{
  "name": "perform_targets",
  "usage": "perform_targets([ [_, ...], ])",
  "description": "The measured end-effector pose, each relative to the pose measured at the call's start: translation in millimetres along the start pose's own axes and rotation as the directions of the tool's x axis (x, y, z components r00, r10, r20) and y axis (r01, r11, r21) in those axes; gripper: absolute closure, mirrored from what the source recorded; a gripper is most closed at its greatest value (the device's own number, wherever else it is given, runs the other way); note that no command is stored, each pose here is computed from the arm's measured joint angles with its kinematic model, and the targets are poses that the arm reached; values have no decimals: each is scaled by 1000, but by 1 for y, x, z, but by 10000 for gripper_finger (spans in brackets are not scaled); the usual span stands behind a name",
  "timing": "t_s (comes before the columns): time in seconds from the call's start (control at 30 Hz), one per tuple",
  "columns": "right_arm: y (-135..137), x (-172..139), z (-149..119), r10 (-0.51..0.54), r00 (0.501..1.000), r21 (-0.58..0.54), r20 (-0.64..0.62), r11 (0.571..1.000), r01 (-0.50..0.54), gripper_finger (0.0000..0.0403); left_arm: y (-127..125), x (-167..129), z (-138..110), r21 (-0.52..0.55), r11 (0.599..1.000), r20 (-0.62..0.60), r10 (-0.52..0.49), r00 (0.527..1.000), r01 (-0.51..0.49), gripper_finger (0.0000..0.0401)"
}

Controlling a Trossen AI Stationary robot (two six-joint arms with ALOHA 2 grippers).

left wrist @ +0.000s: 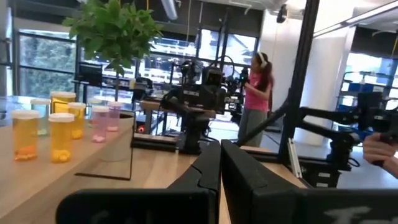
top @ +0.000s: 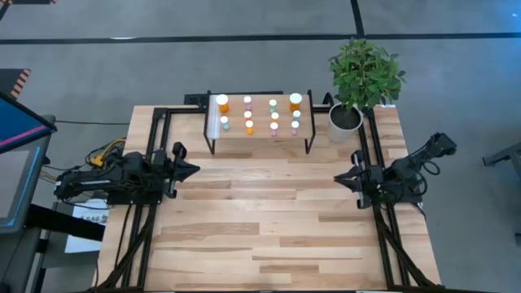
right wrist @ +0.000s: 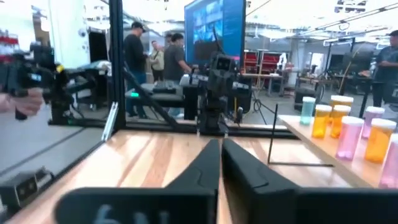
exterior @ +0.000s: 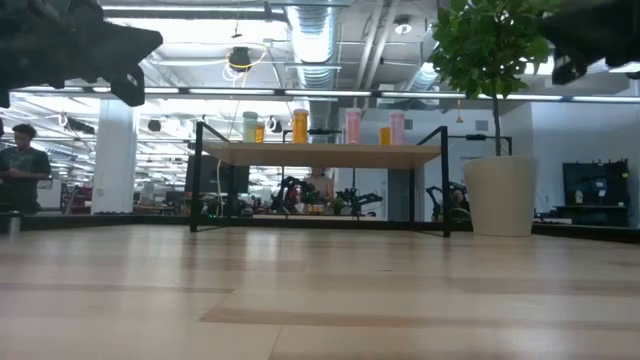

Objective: Pick and place medicine bottles onto shelf by color
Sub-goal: Return to Home Position

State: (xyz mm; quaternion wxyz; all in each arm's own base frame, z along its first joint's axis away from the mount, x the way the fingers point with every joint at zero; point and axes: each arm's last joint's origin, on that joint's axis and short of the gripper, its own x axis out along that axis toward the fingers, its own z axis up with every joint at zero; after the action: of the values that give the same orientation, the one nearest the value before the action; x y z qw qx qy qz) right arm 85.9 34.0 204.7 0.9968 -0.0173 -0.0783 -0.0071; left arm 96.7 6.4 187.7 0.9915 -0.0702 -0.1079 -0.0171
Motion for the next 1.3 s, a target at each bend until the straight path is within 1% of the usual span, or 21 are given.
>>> perform_targets([
  [0.1, 0, -4, -14, 5, 1000, -8, -3, 1000, -5, 386, 0, 0, -2, -2, 1000, -26, -2, 1000, 2, 401],
  [0.17, 1, -3, -22, 1, 1000, -19, -15, 1000, -1, 396, 0, 0, -6, 2, 1000, -60, -26, 998, 26, 401],
  [0.33, 1, -3, -28, -4, 998, 2, -65, 1000, 5, 385, 1, -1, -14, -9, 999, -146, -35, 989, 34, 401],
  [0.47, 1, -3, -30, -3, 996, 29, -86, 1000, 6, 390, 1, -2, -19, -34, 999, -192, -35, 981, 29, 401],
  [0.57, 1, -3, -31, -2, 996, 34, -94, 999, 5, 398, 0, -2, -18, -47, 997, -188, -64, 980, 56, 401],
  [0.67, 0, -3, -31, -14, 995, 38, -95, 999, 18, 395, 0, -2, -18, -48, 997, -189, -66, 980, 58, 401],
  [0.7, 0, -3, -31, -29, 995, 45, -98, 998, 34, 391, 0, -2, -18, -47, 998, -188, -58, 980, 50, 401],
  [0.77, -1, -3, -31, -61, 993, 104, -100, 992, 72, 382, 1, -2, -18, -50, 999, -188, -28, 982, 19, 401],
  [0.8, -2, -3, -31, -69, 992, 137, -101, 987, 83, 377, 2, -2, -19, -48, 999, -190, -11, 982, 2, 401],
  [0.87, -1, -3, -32, -68, 992, 168, -104, 982, 85, 368, 3, -2, -19, -37, 999, -192, 24, 981, -32, 401],
  [1.0, -2, -3, -32, -69, 992, 171, -105, 982, 86, 359, 5, -2, -20, -23, 995, -193, 91, 977, -97, 401],
  [1.13, -1, -3, -32, -68, 992, 171, -105, 982, 86, 360, 7, -2, -21, -13, 989, -194, 144, 970, -149, 401],
  [1.3, -1, -3, -32, -68, 992, 173, -105, 981, 86, 360, 7, -2, -21, -9, 986, -194, 163, 967, -168, 401],
])
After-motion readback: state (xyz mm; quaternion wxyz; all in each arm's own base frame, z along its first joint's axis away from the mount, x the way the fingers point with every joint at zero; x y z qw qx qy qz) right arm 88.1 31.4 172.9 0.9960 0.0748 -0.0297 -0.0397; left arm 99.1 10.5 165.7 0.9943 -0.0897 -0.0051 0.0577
